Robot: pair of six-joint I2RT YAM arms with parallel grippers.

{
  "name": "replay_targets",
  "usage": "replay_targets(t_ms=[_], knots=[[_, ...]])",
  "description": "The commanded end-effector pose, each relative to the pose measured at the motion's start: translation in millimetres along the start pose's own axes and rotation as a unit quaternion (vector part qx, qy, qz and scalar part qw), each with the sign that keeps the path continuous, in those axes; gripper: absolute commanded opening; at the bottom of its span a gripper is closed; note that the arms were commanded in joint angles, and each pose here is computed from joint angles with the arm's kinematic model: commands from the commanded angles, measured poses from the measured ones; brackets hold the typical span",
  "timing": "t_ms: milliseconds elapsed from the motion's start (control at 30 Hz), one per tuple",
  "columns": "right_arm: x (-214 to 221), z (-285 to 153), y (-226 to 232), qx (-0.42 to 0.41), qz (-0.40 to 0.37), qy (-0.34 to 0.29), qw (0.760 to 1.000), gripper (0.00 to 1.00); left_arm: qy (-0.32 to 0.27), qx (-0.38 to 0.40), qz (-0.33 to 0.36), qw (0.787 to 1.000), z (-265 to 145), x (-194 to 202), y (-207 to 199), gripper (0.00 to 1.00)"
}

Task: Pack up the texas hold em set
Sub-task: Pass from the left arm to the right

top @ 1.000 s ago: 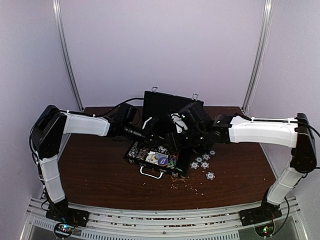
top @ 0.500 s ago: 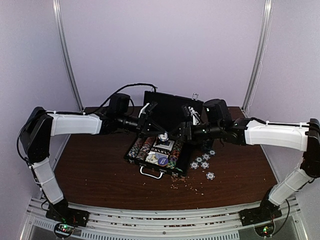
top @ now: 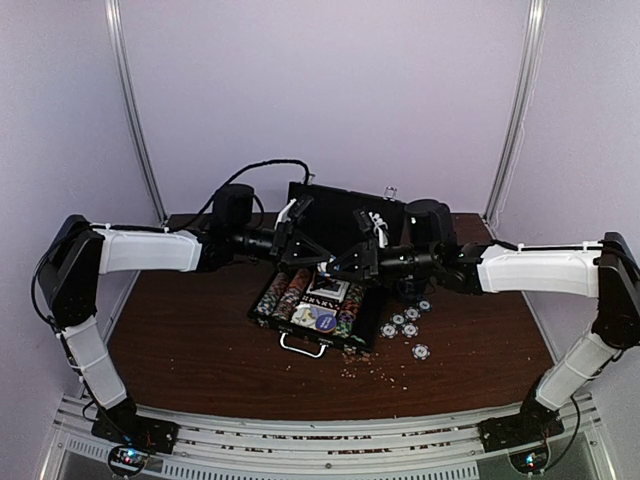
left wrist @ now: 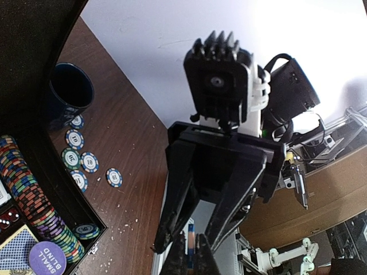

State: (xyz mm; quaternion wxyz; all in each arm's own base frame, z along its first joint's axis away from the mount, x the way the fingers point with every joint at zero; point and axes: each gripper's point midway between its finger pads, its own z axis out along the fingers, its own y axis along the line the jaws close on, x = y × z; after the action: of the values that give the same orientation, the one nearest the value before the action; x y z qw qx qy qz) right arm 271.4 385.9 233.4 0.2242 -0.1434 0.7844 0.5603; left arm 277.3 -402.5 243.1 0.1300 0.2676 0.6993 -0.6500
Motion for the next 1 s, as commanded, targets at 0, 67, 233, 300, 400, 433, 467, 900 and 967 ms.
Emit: replay_targets(t_ms=[0,67,233,300,400,433,467,900,967], knots=[[-5,0,4,-0.023,-0.002,-0.007,1.0,0.21,-0.012,0.027,0.038,0.999,-6,-9,-24,0.0],[-6,0,4,-0.026,0.001,-0.011,1.0,0.17,-0.012,0.028,0.039,0.999,-6,-9,-24,0.0],[-10,0,5,-0.035,0.006,-0.018,0.999,0.11,-0.011,0.028,0.034,0.999,-5,-8,-21,0.0],[-13,0,6,-0.039,0.007,-0.021,0.999,0.09,-0.012,0.029,0.035,0.999,-5,-9,-22,0.0],[-16,0,6,-0.04,0.007,-0.023,0.999,0.03,-0.013,0.03,0.038,0.999,-5,-10,-22,0.0],[-17,-1,7,-0.041,0.007,-0.025,0.999,0.0,-0.013,0.029,0.04,0.999,-5,-10,-23,0.0],[-18,-1,7,-0.041,0.007,-0.026,0.999,0.0,-0.014,0.028,0.04,0.999,-5,-11,-22,0.0],[-7,-22,-16,0.057,-0.033,-0.008,0.998,0.0,-0.076,-0.065,0.049,0.994,-33,-28,4,0.65],[-1,-26,-31,0.107,-0.052,0.014,0.993,0.0,-0.094,-0.113,0.052,0.988,-48,-35,16,0.66]])
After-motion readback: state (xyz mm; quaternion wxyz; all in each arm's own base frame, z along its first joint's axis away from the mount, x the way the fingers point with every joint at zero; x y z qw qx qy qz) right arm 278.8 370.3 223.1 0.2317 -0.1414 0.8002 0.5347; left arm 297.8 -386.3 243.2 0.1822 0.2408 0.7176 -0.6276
